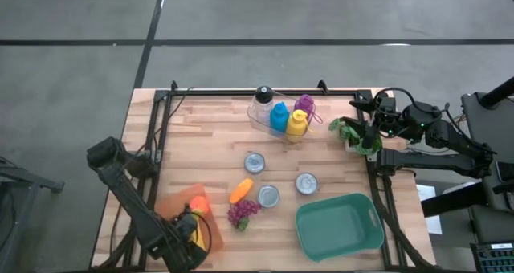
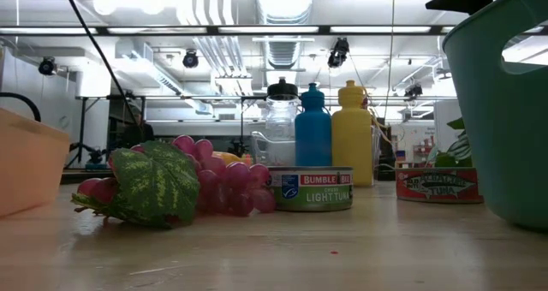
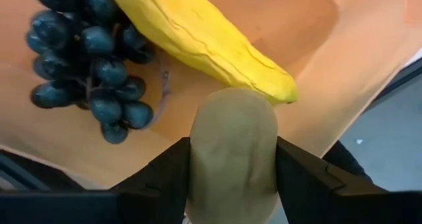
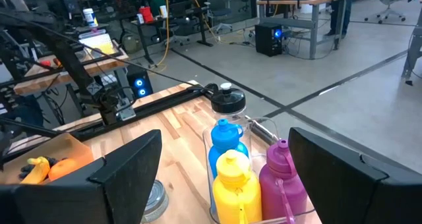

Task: Pick & Place Food Item
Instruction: Put the kiwi into the orange bin, then put the mango into the orange bin

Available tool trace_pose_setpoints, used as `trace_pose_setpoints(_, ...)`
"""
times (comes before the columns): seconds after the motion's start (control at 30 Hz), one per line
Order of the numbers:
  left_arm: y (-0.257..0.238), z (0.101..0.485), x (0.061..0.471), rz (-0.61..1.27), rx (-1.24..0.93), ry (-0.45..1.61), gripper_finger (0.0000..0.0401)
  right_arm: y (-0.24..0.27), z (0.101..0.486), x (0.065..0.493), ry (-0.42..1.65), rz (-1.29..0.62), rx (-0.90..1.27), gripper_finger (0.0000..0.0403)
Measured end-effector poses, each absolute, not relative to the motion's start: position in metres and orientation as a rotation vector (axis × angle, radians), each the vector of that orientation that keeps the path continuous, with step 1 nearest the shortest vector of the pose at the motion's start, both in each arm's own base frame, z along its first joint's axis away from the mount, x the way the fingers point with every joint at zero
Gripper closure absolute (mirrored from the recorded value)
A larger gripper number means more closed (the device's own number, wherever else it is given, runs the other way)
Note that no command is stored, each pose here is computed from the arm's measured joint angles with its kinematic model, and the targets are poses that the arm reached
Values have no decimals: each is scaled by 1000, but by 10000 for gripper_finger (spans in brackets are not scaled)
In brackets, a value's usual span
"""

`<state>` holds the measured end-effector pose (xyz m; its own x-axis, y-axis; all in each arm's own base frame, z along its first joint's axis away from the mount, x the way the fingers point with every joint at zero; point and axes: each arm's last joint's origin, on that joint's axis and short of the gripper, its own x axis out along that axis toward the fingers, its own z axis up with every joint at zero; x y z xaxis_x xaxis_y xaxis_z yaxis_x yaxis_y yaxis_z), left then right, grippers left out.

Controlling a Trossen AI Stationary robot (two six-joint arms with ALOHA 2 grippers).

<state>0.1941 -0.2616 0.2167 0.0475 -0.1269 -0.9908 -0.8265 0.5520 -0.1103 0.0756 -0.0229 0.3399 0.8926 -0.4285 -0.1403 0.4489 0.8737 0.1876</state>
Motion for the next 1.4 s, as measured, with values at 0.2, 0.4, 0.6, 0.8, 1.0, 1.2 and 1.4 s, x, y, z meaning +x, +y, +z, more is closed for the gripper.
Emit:
trace_pose_setpoints(0.2, -264, 216, 196, 627, -897, 1442, 214, -23, 340, 76, 95, -459, 219, 74)
trace_pose_setpoints(0.4, -265, 217, 195, 626, -896, 1432, 213, -23, 340, 76, 95, -459, 219, 74)
trace_pose_setpoints(0.6, -264, 217, 195, 633, -899, 1422, 197, -23, 340, 76, 95, -458, 219, 74)
trace_pose_setpoints(0.8, -264, 217, 196, 634, -897, 1414, 143, -23, 340, 76, 96, -459, 219, 74)
trace_pose_setpoints(1.0, -264, 217, 195, 633, -897, 1414, 117, -23, 340, 76, 96, -459, 219, 74)
trace_pose_setpoints(1.2, -264, 217, 195, 630, -892, 1416, 116, -23, 340, 76, 96, -458, 219, 74)
trace_pose_setpoints(1.4, -261, 228, 193, 586, -896, 1395, 115, -23, 340, 76, 96, -458, 219, 74)
